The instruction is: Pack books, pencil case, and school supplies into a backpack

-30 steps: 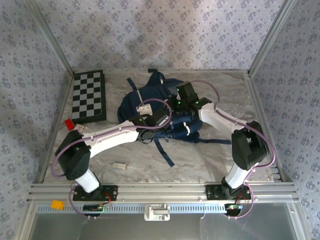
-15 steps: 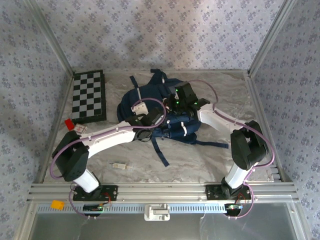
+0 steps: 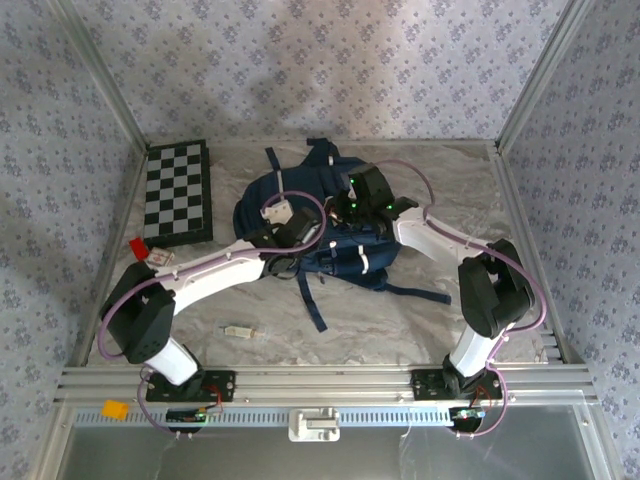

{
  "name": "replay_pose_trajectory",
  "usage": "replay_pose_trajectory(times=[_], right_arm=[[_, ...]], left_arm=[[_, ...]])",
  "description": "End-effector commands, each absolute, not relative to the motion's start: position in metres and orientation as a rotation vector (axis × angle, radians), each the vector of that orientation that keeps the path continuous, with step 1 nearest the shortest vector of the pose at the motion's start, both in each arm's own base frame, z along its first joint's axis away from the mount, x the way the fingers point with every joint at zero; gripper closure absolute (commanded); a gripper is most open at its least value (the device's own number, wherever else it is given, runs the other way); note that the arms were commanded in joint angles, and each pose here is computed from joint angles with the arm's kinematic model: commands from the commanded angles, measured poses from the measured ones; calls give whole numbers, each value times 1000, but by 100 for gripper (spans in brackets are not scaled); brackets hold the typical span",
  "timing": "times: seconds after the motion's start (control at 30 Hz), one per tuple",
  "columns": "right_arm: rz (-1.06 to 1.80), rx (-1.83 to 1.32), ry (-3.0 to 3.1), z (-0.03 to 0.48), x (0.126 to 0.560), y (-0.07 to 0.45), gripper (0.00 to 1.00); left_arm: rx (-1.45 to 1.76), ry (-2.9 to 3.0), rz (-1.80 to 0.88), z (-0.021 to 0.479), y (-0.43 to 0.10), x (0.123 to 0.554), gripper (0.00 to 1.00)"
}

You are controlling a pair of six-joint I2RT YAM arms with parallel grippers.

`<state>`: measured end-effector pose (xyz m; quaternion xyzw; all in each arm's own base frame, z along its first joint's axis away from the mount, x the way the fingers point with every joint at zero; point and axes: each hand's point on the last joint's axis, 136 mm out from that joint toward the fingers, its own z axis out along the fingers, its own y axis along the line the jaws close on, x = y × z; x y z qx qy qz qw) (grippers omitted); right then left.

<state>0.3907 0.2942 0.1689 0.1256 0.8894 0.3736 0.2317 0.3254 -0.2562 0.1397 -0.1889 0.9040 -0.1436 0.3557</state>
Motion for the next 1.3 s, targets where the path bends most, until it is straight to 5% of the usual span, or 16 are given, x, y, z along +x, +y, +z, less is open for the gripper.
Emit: replay_pose_trajectory(times=[0.0,0.23,0.77,0.8,0.9,0.97,1.27], right_arm=[[1081,300,2374,197,395,302,100],[1060,311,2376,192,399,291,100],[1035,274,2432,197,420,262,100],[1033,269,2450,197,417,265,99],[1062,284,2476,201,396,269,61],[1083,376,2474,200,375,266,49],[1330,732,2414,178,339,322,46]], left_arm=[[-490,2290,-385,151,-255,342,82],[-438,2269,-399,160,-242,339,100],[125,2408,-248,137,-206,338,100],[138,2401,-262,139,-209,339,100],[198,2369,-348,145,-221,337,100],[222,2358,-362,147,-223,334,100],[272,2359,-354,148,-224,334,100]])
